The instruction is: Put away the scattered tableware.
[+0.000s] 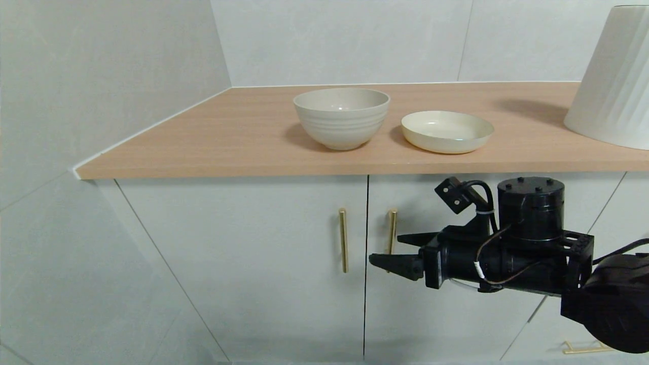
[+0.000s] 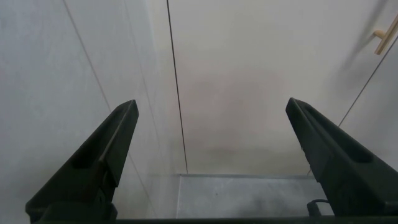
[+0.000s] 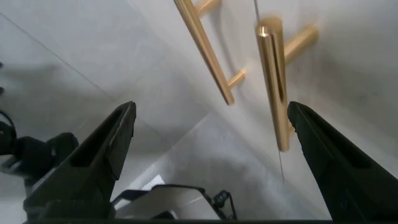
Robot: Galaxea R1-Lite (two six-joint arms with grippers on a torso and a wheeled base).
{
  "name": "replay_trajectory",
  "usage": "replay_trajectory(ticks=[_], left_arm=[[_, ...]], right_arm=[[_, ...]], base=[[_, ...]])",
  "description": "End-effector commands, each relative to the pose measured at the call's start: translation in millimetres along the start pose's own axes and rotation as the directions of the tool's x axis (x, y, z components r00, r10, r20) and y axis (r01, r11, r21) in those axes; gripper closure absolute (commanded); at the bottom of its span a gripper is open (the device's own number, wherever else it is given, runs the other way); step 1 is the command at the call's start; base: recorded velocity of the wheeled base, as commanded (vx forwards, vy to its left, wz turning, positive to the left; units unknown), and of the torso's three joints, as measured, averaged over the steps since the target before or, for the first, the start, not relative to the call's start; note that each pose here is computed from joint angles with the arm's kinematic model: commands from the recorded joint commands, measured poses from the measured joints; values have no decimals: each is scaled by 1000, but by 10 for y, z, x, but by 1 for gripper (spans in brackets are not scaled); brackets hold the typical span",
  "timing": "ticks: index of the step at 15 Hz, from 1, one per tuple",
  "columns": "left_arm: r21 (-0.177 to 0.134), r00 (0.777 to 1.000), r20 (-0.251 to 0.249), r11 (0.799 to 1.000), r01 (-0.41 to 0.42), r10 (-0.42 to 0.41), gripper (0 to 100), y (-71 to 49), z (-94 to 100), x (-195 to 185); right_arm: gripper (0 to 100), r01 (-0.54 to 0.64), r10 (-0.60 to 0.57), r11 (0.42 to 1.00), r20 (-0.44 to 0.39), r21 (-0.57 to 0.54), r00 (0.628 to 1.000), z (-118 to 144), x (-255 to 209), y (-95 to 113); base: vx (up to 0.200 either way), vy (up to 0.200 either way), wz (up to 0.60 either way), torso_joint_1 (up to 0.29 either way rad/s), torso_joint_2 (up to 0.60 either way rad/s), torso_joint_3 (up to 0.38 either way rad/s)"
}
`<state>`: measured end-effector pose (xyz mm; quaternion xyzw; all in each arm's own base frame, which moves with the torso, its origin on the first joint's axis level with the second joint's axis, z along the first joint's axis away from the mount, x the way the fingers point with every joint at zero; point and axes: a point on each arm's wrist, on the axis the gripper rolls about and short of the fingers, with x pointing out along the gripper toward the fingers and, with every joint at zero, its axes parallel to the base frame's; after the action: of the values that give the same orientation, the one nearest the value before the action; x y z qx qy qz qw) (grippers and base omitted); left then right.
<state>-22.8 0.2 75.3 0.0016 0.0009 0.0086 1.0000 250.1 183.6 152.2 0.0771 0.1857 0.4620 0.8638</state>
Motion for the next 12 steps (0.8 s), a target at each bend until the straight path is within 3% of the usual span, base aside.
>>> replay_trajectory(ticks=[1,12], left_arm=[[0,1000,0,1000,-1,1,0,0,0,0],[0,1000,0,1000,-1,1,0,0,0,0]], right_arm=[[0,5,-5,1000,-17,8,1000,-55,44,-32],[0,-6,2,999,78,53,997,-91,221,-94]], base=[[0,0,0,0,0,0],[0,0,0,0,0,0]])
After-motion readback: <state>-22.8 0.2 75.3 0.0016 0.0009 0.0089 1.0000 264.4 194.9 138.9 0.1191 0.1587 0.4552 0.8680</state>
